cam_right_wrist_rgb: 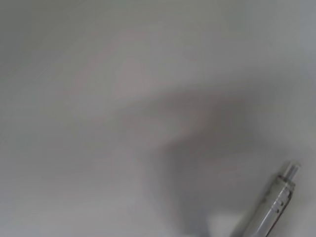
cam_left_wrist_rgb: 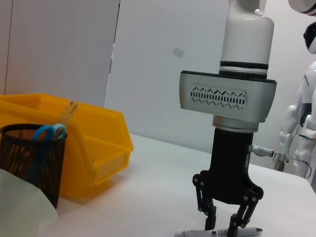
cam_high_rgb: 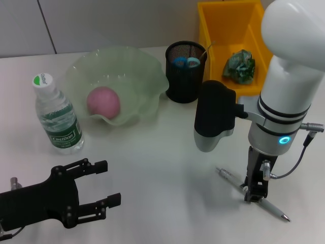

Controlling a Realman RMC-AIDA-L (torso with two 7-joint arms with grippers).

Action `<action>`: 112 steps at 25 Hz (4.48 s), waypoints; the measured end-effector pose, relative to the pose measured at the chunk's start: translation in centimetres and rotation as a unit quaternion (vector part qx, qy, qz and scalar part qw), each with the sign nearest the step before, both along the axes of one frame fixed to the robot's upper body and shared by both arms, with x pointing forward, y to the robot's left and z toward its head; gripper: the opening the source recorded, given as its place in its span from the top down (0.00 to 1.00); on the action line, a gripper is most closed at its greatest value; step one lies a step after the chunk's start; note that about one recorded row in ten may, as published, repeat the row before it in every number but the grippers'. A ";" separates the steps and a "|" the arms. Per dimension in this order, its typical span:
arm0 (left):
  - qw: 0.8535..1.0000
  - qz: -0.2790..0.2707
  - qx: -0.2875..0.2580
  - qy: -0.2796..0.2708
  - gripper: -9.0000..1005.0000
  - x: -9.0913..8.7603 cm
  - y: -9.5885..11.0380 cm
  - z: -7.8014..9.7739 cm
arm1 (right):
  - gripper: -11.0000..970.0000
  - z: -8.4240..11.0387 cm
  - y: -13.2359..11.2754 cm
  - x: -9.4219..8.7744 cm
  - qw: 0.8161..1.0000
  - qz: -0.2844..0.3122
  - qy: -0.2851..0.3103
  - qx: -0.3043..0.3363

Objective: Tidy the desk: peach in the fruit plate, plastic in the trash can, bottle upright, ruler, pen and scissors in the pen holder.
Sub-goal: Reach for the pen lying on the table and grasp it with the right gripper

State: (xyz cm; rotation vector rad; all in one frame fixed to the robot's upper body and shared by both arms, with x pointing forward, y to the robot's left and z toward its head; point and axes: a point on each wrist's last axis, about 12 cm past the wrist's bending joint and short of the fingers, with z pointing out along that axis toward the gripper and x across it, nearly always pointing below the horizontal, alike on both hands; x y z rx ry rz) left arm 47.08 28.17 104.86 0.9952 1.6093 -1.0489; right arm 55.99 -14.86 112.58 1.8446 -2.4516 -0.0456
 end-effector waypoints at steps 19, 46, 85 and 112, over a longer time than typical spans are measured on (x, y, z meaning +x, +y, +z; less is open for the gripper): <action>1.000 0.002 0.003 -0.002 0.21 0.2 0.2 0.1 | 0.65 0.4 -0.1 0.0 1.000 -0.006 0.006 -0.006; 1.000 0.002 0.006 -0.003 0.21 0.2 0.4 0.2 | 0.66 -0.1 -0.2 -0.3 1.000 -0.003 0.010 -0.012; 1.000 0.005 0.008 -0.007 0.21 0.5 0.6 0.4 | 0.83 0.8 0.5 -0.2 1.000 0.010 0.017 -0.013; 1.000 0.011 0.014 -0.011 0.21 0.9 1.2 0.7 | 0.64 1.0 1.6 0.4 0.999 0.006 0.006 -0.035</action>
